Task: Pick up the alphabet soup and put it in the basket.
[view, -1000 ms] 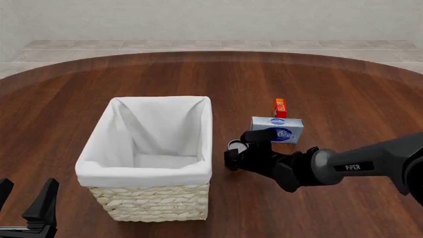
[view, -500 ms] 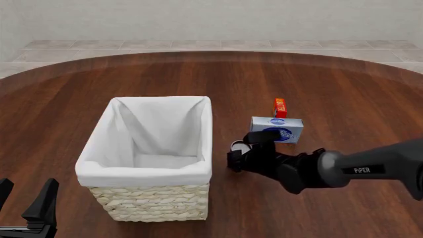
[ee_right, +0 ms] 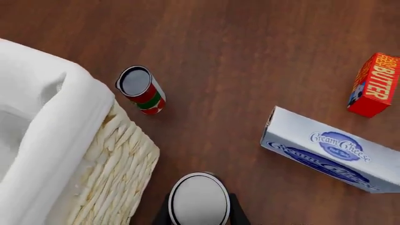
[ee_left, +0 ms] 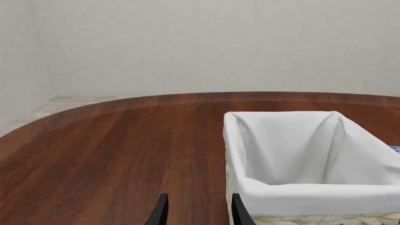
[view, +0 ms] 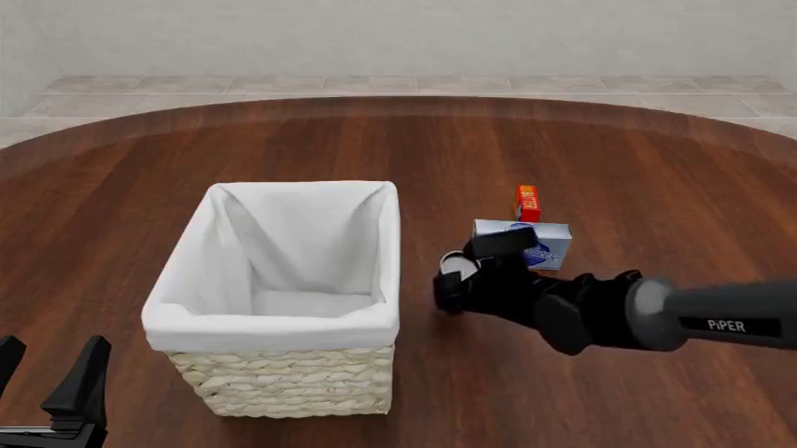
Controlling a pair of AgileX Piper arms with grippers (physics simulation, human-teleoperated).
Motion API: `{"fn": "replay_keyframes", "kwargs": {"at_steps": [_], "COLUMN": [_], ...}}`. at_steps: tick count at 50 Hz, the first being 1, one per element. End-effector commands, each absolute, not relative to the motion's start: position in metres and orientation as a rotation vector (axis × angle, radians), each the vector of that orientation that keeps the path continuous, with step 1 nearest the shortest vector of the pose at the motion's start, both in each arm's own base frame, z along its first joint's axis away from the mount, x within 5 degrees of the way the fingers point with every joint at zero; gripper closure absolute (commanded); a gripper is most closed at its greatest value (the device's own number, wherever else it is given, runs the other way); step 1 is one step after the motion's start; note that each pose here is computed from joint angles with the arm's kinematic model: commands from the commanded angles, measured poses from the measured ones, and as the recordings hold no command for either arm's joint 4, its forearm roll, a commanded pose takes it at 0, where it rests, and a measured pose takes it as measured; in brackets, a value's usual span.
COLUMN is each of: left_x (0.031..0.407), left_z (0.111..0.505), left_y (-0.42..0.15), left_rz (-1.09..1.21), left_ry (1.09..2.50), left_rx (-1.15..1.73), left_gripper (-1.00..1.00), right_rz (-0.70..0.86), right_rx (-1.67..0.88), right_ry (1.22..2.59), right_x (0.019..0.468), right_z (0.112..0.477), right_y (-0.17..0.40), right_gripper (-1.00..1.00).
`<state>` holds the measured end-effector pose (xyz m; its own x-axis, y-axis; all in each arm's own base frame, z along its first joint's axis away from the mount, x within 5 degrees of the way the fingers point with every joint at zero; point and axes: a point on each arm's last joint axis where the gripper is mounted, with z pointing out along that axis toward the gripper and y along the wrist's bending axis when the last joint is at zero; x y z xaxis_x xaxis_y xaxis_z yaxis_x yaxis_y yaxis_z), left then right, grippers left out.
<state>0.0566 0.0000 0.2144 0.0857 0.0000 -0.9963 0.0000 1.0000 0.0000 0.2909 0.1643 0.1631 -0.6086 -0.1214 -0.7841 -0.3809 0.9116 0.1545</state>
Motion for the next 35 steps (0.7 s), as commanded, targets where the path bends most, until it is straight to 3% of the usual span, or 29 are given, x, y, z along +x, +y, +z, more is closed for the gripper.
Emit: {"fn": "replay_keyframes", "kwargs": {"at_steps": [1, 35], "left_x": [0.057, 0.055], "left_z": [0.214, 0.225], "left_y": [0.0, 0.0], "left_rz": [0.0, 0.002], "left_ry": [1.485, 1.483], "left_rx": [0.0, 0.001], "left_gripper": [-1.0, -1.0], "right_rz": [0.383, 0.361], "right_rx": [-0.372, -0.413], "right_ry": [2.183, 2.088], "right_x": [0.288, 0.271], "right_z": [0.187, 0.25], "right_y": [0.161, 0.147], "right_gripper": [1.0, 1.0]}}
